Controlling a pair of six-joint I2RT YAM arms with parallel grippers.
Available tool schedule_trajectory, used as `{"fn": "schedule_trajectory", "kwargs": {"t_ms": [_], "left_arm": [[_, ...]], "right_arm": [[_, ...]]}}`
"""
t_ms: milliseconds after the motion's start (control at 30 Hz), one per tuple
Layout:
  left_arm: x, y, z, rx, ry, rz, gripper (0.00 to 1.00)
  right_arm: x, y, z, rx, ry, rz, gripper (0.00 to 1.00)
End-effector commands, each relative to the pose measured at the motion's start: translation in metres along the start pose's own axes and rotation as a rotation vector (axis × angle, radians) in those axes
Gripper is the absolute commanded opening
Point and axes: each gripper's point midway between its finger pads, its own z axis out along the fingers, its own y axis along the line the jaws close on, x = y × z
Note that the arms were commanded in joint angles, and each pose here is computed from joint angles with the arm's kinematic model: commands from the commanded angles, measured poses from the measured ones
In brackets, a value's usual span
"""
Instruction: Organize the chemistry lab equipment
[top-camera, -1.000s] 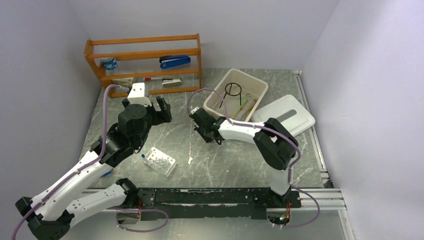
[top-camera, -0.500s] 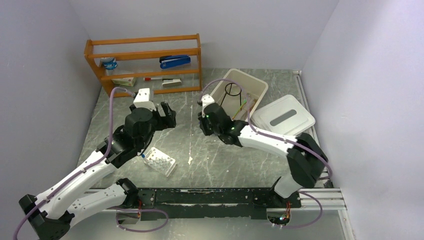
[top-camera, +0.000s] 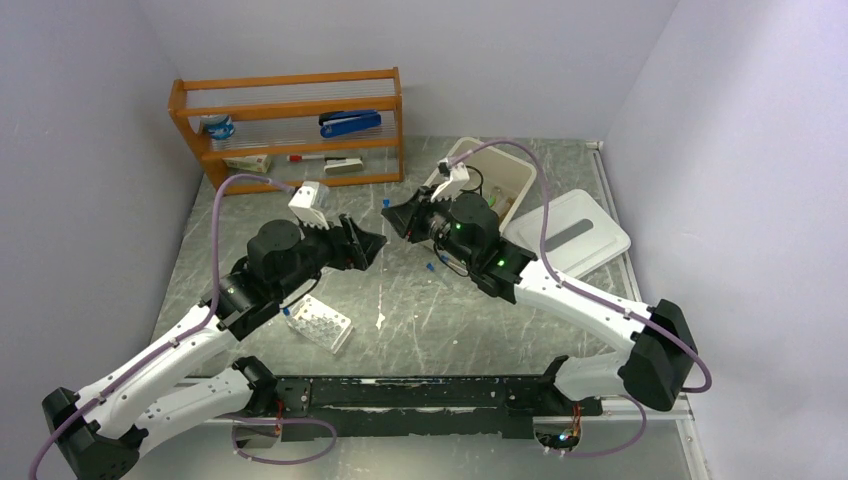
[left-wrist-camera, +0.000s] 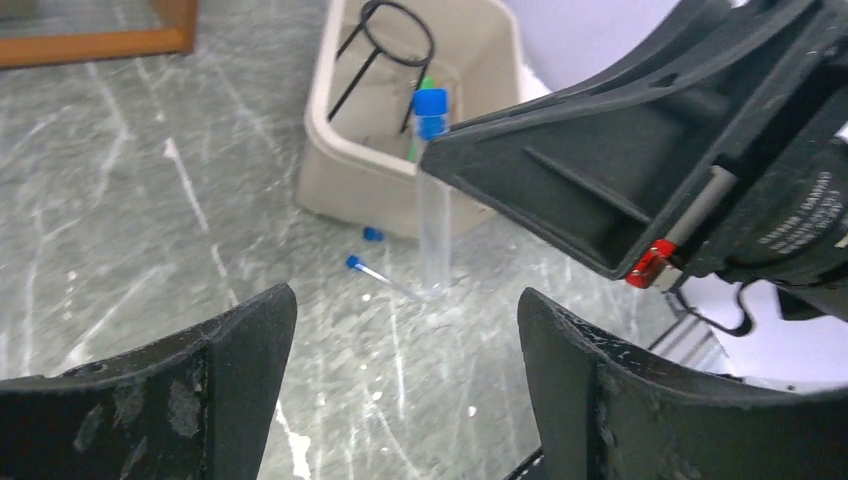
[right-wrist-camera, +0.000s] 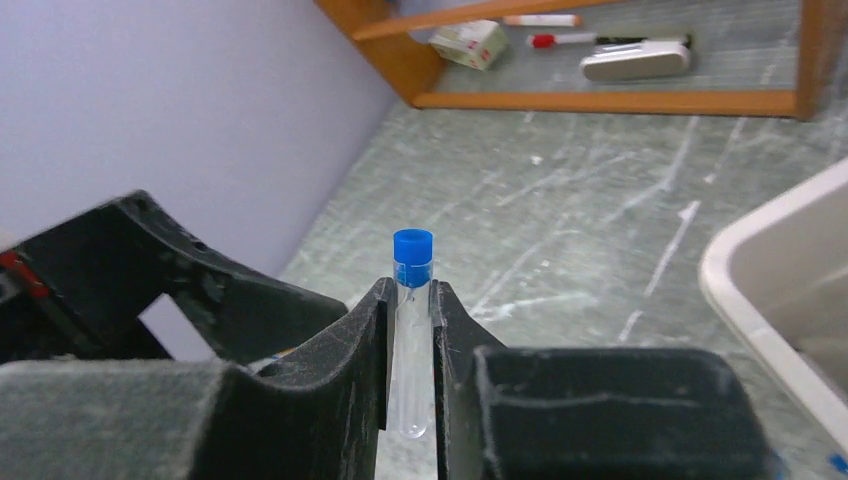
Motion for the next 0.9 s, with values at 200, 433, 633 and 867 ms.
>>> {"fn": "schedule_trajectory", "kwargs": {"t_ms": [200, 433, 633, 867], "left_arm": [[-0.016, -0.039, 0.01, 0.171, -0.033, -0.045, 0.6], [-0.014, -0.048, 0.017, 0.224, -0.021, 0.0, 0.32], [-0.009, -0.047, 0.02, 0.239, 0.001, 0.073, 0.06], [-0.002, -0.032, 0.019, 0.181, 0.031, 0.159, 0.05]], "right_arm": [[-0.018, 0.031, -0.012, -0.134, -0.024, 0.152, 0.21], [-0.016, 0.033, -0.015, -0.158, -0.004, 0.174, 0.21], [-0.015, 0.031, -0.016, -0.15, 0.008, 0.186, 0.23], [-0.012, 0.03, -0.012, -0.101, 0.072, 0.21, 0.47]]}}
